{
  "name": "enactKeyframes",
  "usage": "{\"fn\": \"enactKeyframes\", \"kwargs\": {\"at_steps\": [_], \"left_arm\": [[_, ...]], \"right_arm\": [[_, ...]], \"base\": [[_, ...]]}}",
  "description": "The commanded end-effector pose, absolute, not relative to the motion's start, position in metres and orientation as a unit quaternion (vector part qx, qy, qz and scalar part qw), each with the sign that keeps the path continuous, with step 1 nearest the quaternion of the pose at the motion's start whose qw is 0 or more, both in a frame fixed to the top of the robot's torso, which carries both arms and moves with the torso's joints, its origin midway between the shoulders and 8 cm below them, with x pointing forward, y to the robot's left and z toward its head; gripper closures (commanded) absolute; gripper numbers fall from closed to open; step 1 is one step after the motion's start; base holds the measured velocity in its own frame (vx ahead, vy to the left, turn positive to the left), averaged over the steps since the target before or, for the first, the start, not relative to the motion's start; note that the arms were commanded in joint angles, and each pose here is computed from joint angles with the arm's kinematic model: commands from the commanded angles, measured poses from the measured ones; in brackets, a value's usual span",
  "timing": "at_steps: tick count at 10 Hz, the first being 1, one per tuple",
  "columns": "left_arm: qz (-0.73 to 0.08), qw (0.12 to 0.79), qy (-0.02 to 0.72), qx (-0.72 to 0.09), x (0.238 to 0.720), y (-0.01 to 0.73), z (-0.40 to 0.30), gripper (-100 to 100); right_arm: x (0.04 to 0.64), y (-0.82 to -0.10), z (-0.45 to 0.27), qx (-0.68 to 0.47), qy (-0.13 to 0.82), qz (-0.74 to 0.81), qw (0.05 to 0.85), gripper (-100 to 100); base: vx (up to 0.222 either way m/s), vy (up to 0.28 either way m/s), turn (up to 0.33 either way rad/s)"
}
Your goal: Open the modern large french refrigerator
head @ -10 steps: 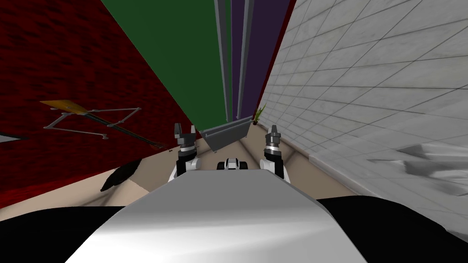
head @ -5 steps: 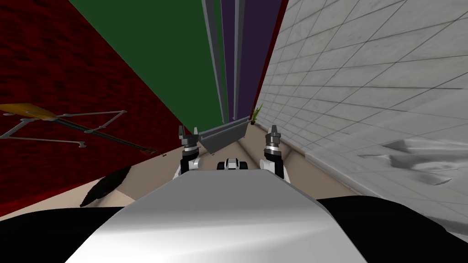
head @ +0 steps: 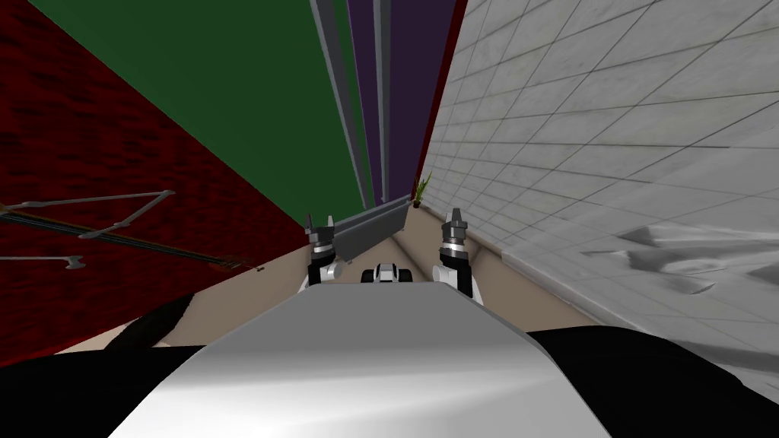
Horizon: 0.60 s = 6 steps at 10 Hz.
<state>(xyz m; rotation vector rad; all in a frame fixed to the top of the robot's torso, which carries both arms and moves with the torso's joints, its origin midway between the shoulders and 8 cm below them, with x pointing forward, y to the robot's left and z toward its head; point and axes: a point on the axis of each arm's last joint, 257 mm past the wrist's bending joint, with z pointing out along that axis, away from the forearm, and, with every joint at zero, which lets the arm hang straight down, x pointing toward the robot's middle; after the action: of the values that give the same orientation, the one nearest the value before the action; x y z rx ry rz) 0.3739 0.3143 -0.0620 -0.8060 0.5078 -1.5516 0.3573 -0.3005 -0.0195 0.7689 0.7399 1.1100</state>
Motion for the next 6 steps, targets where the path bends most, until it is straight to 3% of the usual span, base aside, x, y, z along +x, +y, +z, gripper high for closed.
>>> {"fn": "enactKeyframes", "kwargs": {"at_steps": [1,6], "left_arm": [[-0.68,0.596,0.208,-0.373,0.38,0.322,-0.083,-100],[-0.686,0.566,0.186,-0.418,0.391,0.334,-0.127,-100]], "right_arm": [[0.357,-0.3,-0.02,0.348,0.334,0.502,0.718,0],[0.357,-0.301,-0.02,0.348,0.334,0.502,0.718,0]], "base": [[0.099,-0.04,-0.119],[0.104,-0.051,-0.119]]}}
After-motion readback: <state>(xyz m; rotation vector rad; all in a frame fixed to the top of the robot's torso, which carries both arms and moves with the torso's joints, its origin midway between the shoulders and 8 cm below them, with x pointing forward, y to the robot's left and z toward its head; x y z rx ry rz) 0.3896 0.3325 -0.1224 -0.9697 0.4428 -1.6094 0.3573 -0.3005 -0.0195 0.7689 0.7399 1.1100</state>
